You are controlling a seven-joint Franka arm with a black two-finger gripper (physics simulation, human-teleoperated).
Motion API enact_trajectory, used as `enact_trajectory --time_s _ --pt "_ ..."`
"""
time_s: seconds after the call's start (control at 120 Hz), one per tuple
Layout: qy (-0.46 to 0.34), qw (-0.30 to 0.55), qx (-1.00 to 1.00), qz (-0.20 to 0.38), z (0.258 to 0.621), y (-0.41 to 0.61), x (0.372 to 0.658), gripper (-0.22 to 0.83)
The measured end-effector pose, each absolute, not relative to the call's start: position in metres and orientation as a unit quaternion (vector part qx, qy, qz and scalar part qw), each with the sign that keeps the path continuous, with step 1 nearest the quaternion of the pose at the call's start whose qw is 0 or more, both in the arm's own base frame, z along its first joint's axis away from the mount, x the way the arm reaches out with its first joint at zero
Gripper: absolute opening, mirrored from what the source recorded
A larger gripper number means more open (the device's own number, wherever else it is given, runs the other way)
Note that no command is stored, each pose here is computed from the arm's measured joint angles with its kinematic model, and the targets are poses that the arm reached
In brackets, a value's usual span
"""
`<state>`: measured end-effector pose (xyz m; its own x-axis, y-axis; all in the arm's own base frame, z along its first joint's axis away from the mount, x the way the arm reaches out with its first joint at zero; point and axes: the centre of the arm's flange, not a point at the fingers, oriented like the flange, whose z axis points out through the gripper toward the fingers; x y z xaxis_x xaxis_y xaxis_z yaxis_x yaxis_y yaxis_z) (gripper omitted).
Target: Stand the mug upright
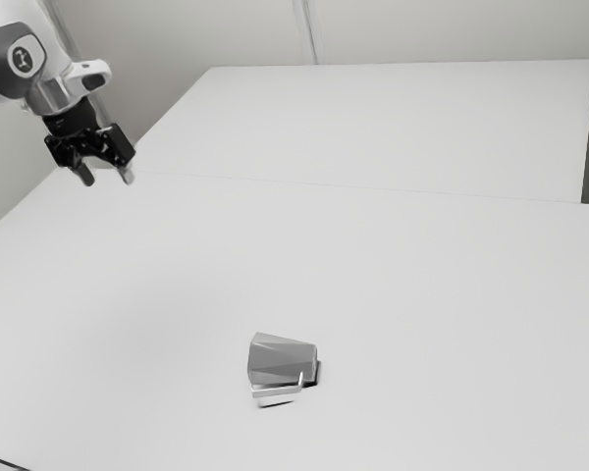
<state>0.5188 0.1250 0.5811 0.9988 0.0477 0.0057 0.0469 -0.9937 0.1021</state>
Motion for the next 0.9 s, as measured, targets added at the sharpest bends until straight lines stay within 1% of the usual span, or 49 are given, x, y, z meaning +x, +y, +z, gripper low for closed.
enact_trajectory --time_s 0.15,0.225,0.308,0.558,0.708,0.9 --pt "0.09 0.16 0.982 -0.041 0.51 0.143 0.518 0.62" --pt "0.115 0.2 0.971 -0.058 0.483 0.146 0.518 0.62" --pt "0.144 0.245 0.956 -0.08 0.451 0.145 0.511 0.62" --pt "0.2 0.325 0.915 -0.131 0.376 0.119 0.491 0.62" --pt "0.194 0.34 0.907 -0.157 0.347 0.072 0.487 0.62" --pt "0.189 0.339 0.904 -0.182 0.329 0.026 0.48 0.61"
